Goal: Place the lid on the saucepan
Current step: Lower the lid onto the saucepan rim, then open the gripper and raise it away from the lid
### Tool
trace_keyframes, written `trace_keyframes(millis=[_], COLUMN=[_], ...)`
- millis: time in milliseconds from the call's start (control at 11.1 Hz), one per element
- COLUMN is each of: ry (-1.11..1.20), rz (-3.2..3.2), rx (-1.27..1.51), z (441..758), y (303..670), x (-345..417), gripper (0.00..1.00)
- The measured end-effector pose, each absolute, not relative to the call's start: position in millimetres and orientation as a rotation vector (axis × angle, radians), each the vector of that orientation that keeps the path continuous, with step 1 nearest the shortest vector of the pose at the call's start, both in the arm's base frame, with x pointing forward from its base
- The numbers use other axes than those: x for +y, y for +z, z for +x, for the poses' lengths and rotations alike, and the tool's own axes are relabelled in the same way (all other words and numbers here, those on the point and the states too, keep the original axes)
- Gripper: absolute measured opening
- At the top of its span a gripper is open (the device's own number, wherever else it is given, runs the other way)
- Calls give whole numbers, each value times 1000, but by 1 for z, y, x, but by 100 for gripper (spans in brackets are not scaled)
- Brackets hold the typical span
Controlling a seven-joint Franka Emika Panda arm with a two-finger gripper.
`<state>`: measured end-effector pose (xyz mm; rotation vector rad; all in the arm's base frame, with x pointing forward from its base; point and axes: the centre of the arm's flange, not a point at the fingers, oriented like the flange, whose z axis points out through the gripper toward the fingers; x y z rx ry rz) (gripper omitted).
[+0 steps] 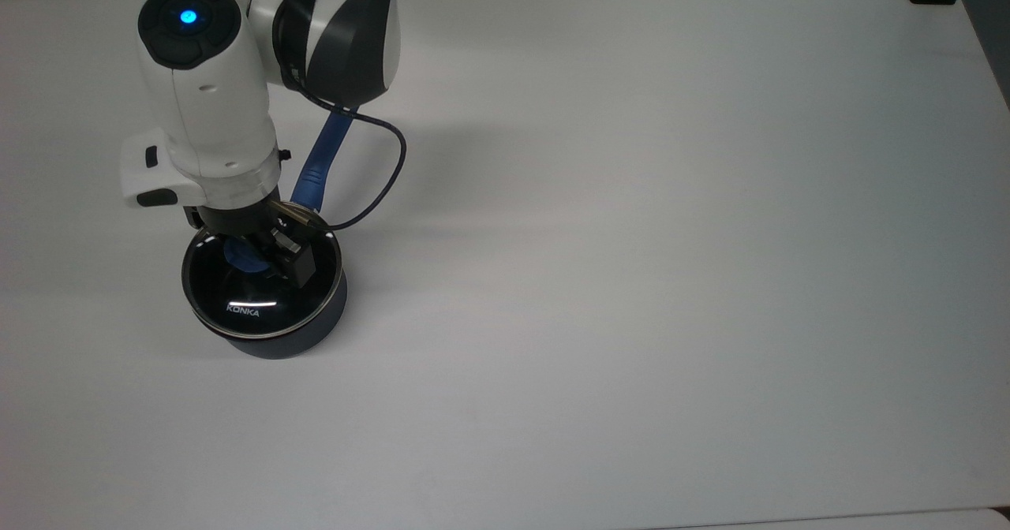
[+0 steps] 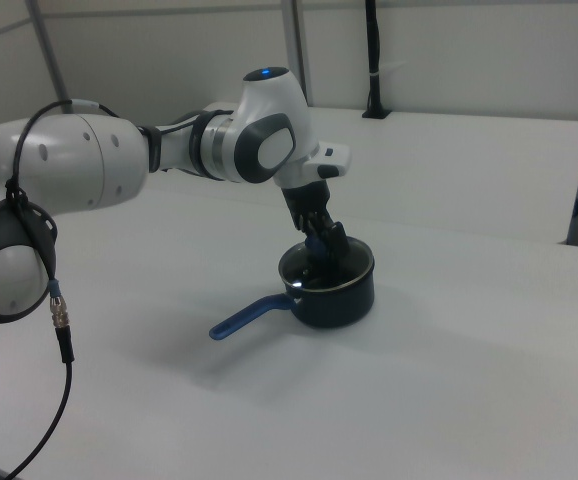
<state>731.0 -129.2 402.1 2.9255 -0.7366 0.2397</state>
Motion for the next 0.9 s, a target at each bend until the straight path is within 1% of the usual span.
trace_keyframes(millis=[90,360,450,539,719,899], ry=[242,251,257,283,369,281], rz=[2923,2919,2914,2908,2893,2891], rx=[-739,-755,-779,-801,-854,-909], z=[732,732,732,732,721,682], y=[400,400,402,412,463,529], x=[-130,-131,-131,-132,-143,-153], gripper=[53,99,100,100,100,100])
